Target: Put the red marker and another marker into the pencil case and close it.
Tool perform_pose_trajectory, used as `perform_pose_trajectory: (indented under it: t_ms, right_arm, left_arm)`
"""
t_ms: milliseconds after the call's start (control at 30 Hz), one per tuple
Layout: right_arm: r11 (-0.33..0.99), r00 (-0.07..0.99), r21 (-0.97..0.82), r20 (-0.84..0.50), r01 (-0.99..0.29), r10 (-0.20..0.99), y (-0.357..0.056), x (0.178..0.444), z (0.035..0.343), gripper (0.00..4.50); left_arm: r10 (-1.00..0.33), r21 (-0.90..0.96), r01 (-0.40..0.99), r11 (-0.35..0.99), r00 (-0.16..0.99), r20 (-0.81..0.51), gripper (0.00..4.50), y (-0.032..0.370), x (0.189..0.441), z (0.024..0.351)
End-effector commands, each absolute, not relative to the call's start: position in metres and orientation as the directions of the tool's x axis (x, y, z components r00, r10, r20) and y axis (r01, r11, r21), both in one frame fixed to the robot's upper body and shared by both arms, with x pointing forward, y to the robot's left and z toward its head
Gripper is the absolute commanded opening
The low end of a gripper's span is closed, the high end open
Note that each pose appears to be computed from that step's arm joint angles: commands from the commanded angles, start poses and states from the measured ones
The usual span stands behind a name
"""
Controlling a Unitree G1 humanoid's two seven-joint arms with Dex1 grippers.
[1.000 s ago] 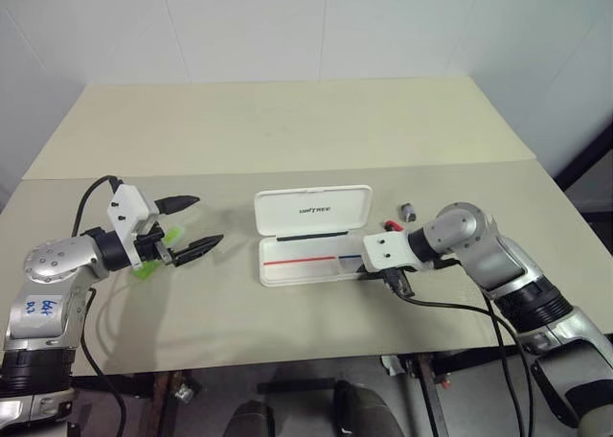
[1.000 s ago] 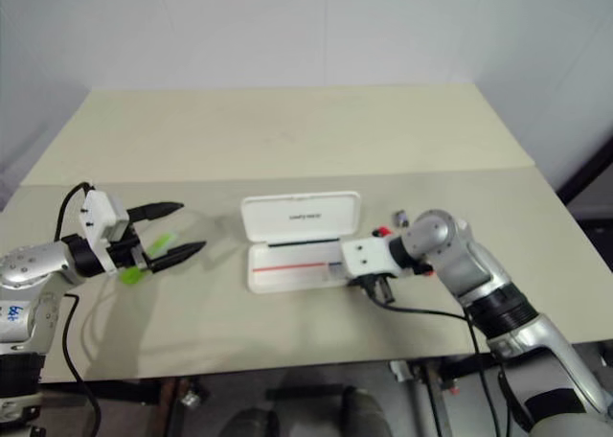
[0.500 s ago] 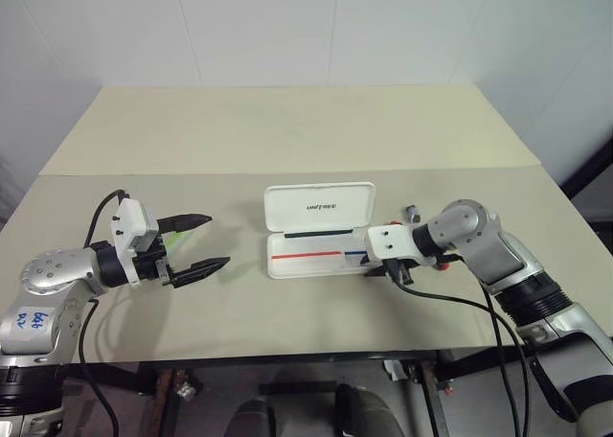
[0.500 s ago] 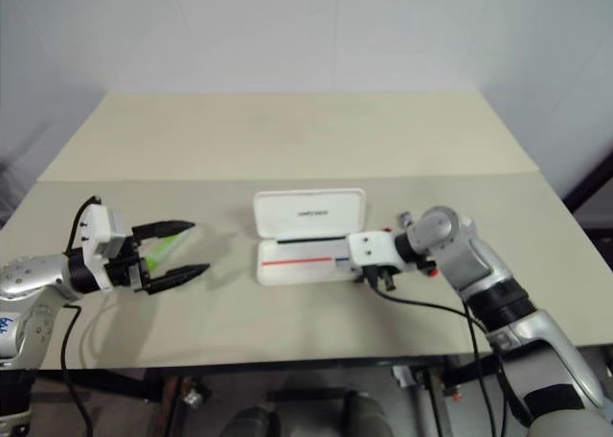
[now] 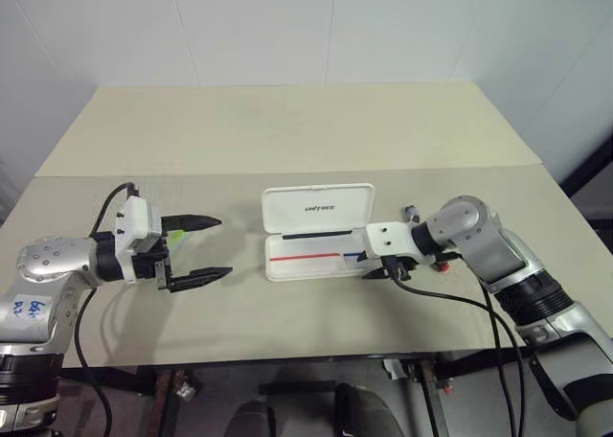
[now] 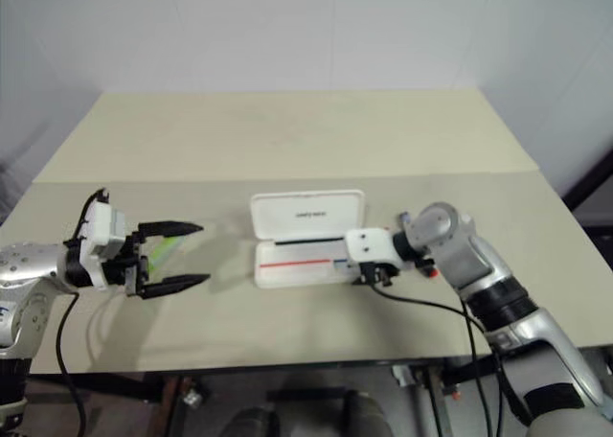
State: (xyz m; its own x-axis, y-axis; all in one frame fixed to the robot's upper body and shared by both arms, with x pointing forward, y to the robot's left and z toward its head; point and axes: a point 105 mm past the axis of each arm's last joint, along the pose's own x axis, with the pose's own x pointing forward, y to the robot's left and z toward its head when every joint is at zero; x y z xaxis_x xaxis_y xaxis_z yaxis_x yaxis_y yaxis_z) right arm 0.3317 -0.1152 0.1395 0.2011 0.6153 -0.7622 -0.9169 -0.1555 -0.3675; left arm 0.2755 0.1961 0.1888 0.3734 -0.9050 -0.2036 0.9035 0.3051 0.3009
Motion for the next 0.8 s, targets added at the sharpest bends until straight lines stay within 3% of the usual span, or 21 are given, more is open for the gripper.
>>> perform_pose_trajectory:
  t_ms: [33,267,400,533,667,800]
  right_arm:
    - [-0.132,0.232,-0.401,-0.735,-0.907,0.637,-0.121,0.329,0.16,2.19]
    - [-0.03,0.29,-0.42,-0.673,-0.907,0.68,-0.126,0.328,0.182,4.48]
    - [0.084,0.335,-0.398,-0.619,-0.914,0.71,-0.133,0.327,0.2,4.48]
    - [0.34,0.486,-0.35,-0.553,-0.873,0.677,-0.159,0.337,0.211,4.48]
    - [0.519,0.585,-0.311,-0.61,-0.797,0.534,-0.189,0.341,0.2,4.48]
    - [0.634,0.574,-0.214,-0.692,-0.743,0.439,-0.206,0.33,0.183,4.48]
  left_arm:
    - [-0.918,0.357,0.899,0.253,0.34,-0.205,4.5,0.19,0.272,0.202]
    - [-0.928,0.359,0.906,0.225,0.312,-0.206,4.5,0.185,0.274,0.204]
    - [-0.93,0.357,0.909,0.215,0.302,-0.208,4.5,0.183,0.273,0.204]
    - [-0.933,0.349,0.915,0.202,0.288,-0.217,4.5,0.182,0.27,0.204]
    - [-0.934,0.345,0.918,0.197,0.283,-0.22,4.5,0.181,0.269,0.203]
    - [-0.938,0.341,0.921,0.19,0.273,-0.215,4.5,0.177,0.271,0.202]
